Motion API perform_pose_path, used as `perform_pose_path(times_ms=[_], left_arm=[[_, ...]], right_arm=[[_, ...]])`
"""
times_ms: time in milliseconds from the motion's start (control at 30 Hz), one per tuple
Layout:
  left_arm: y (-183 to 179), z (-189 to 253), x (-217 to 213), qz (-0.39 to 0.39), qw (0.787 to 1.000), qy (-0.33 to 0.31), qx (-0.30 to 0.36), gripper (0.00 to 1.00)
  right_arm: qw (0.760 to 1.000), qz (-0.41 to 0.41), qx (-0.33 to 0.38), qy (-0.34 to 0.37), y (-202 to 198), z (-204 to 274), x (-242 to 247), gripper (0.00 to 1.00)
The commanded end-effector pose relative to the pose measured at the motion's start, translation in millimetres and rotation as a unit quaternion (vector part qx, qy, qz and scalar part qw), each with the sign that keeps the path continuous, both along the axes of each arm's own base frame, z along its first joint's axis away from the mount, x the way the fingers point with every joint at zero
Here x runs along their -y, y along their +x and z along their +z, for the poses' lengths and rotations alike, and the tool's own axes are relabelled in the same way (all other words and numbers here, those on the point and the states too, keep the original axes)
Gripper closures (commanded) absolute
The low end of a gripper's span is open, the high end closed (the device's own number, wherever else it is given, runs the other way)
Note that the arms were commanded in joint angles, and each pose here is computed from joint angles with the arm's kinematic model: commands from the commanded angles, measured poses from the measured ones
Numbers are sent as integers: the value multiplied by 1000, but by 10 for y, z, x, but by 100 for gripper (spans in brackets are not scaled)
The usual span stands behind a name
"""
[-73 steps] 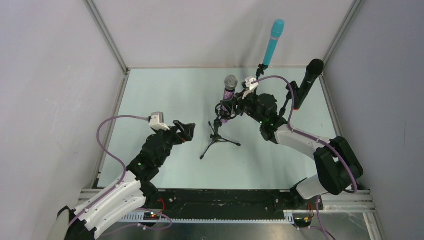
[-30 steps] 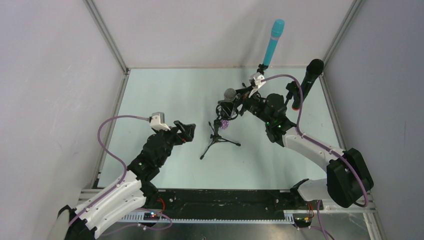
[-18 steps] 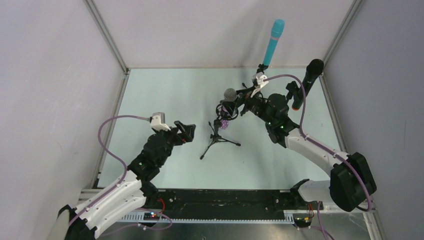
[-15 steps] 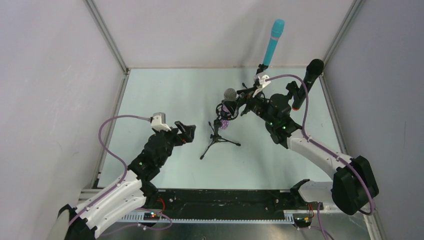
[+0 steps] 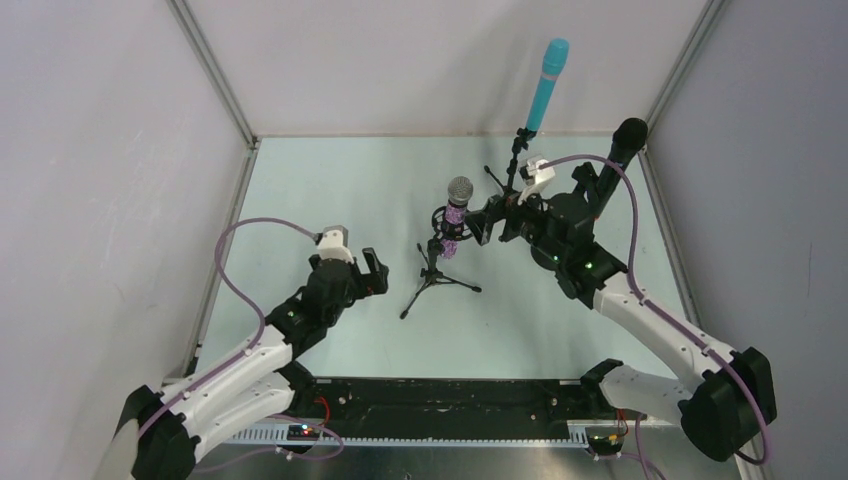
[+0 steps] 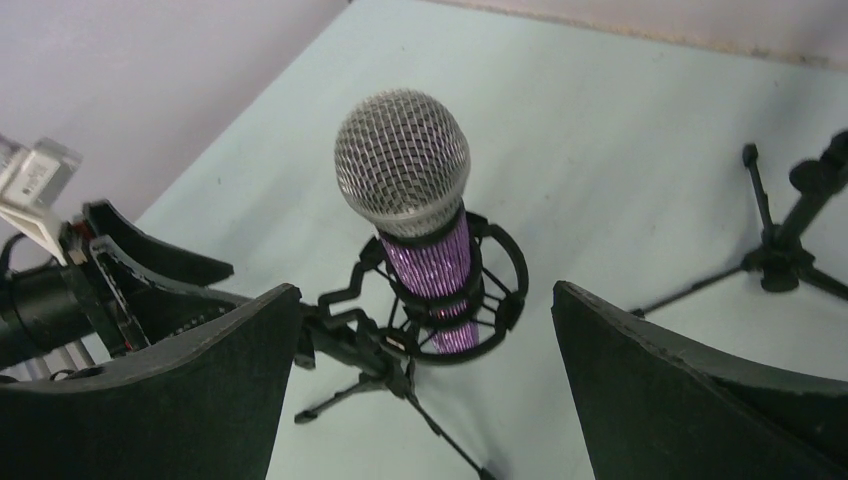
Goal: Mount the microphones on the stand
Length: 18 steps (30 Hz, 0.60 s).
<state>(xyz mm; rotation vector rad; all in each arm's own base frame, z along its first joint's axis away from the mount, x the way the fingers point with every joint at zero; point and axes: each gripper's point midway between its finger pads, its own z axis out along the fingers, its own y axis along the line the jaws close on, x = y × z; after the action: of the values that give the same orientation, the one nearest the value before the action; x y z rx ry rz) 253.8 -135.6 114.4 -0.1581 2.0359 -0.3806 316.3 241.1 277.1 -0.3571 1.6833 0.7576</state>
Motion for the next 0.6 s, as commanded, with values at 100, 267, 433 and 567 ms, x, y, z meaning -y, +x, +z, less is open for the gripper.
perform_pose_path(times_ms=[100,267,433,567], left_arm=[[141,288,-166,20,997,63,34,1],[184,378,-298,35,992,105,53,2],[216,482,-532,64,980,172,74,2],[220,534,-664,62,967,234,85,2]], right_arm=[[995,-36,-68,-57,-245,-390,317,1],[995,-39,-66,-70,-423,-592,458,0],[990,-48,-78,-109,-542,-974,615,0],[990,-53,-60,-118,-568,-1105,679,0]])
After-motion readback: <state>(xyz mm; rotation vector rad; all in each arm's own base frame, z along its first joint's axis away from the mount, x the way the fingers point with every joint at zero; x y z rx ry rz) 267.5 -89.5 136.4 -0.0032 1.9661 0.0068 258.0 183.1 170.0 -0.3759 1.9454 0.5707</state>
